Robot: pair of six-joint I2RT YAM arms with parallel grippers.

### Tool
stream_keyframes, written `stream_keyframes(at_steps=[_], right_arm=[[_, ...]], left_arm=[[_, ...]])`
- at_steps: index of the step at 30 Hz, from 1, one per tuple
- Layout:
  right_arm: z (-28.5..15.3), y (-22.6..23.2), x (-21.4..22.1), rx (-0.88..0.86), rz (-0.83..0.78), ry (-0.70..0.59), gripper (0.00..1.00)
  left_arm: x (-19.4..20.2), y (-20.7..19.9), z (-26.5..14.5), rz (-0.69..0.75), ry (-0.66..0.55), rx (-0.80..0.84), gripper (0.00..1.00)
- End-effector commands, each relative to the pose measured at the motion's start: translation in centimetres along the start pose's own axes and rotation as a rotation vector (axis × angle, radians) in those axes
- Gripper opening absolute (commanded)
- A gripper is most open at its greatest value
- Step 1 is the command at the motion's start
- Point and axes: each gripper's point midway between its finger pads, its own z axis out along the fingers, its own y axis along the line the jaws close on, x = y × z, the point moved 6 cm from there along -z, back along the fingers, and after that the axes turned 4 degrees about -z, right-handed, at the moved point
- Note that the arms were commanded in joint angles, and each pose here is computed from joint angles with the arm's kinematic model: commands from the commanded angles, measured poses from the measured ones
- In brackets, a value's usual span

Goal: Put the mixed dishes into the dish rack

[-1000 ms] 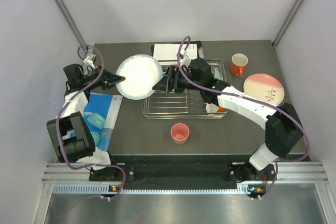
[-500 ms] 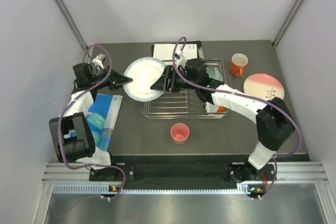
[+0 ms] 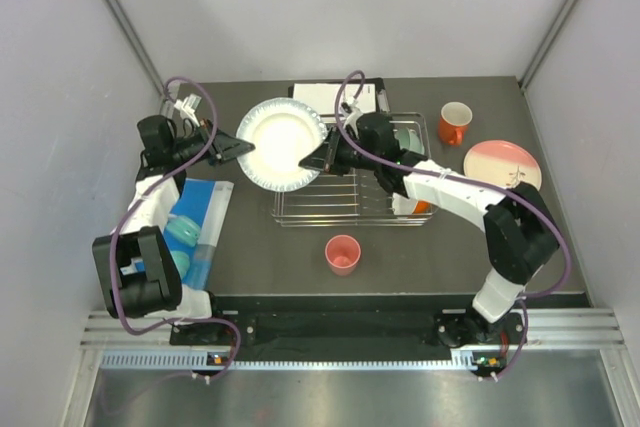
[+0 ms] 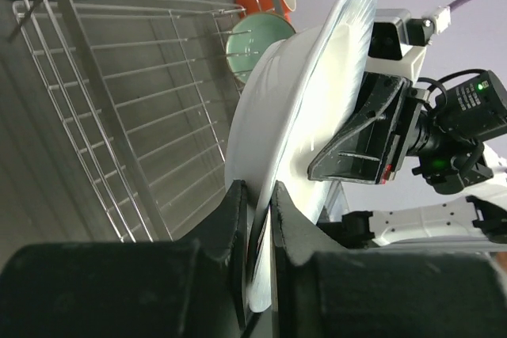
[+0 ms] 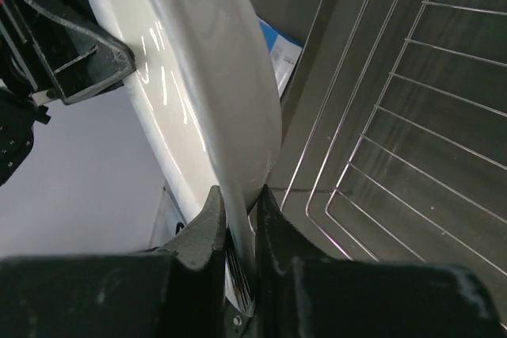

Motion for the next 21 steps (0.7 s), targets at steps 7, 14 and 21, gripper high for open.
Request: stream_keyframes(at_steps=[7, 14, 21], right_arm=[[-2.9, 4.1, -3.5, -0.113, -0.179, -0.234, 0.0], [-5.7, 5.6, -5.7, -0.1, -0.252, -0.34, 0.0], [-7.3, 6.7, -8.1, -0.029, -0.385, -0.368, 0.0]], left_arm=[[1.7, -1.5, 0.9, 0.029, 0.143, 0.028, 0.0], [2.2, 0.6, 1.1, 0.028, 0.186, -0.032, 0.53], [1.7, 1.0, 1.1, 0.048, 0.203, -0.061, 0.71]])
